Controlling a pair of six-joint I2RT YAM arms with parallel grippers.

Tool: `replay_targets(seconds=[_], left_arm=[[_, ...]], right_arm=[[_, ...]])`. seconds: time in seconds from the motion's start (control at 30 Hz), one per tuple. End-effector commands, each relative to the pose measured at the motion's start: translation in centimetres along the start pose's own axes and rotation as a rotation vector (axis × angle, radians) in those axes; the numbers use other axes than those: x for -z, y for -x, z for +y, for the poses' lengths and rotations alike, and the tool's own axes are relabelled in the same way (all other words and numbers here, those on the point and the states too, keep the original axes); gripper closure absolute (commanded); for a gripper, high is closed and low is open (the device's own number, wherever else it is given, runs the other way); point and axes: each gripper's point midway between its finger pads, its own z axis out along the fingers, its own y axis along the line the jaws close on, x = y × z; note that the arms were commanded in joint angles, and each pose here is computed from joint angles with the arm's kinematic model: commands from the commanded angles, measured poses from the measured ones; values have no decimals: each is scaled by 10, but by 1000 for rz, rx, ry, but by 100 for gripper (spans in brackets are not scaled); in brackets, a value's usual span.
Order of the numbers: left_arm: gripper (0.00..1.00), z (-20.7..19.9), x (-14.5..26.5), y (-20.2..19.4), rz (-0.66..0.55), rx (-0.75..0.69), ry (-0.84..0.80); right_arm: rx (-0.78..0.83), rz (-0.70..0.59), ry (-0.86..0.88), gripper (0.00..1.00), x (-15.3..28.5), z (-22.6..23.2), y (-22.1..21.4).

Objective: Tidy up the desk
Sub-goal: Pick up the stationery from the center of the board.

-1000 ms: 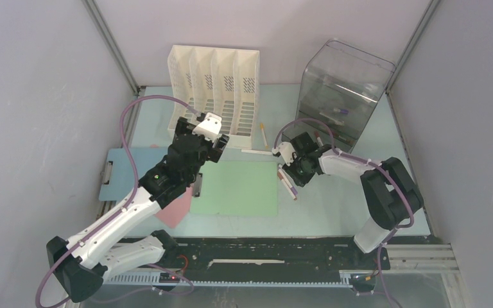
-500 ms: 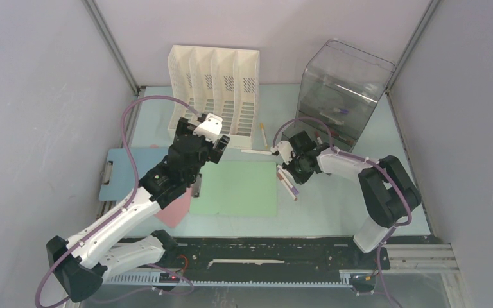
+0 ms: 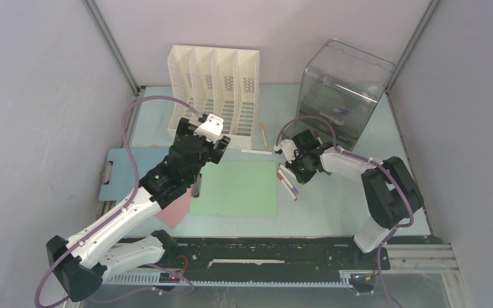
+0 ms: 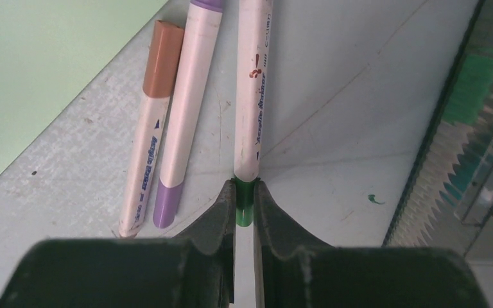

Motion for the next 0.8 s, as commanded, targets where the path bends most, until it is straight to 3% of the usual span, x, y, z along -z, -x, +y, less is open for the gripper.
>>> replay_targets(seconds=[0.0,0.23,0.43,0.6,0.77], left_arm=[[0,3,1,3,-13,-13,14],[0,2,1,2,-10,-16,14],[0,-6,2,7,-30,14,-33],[0,-35,7,20,-75,94,-194],[0,-86,21,48,-153,252,-478]], right_arm=[[-29,-83,5,97,24,-2,15],[-45,-178,40,99,49,2,30],[-54,-334,99,99,93,10,47],[-65,-481,134,100,134,11,57],[-64,-566,168,100,159,15,60]])
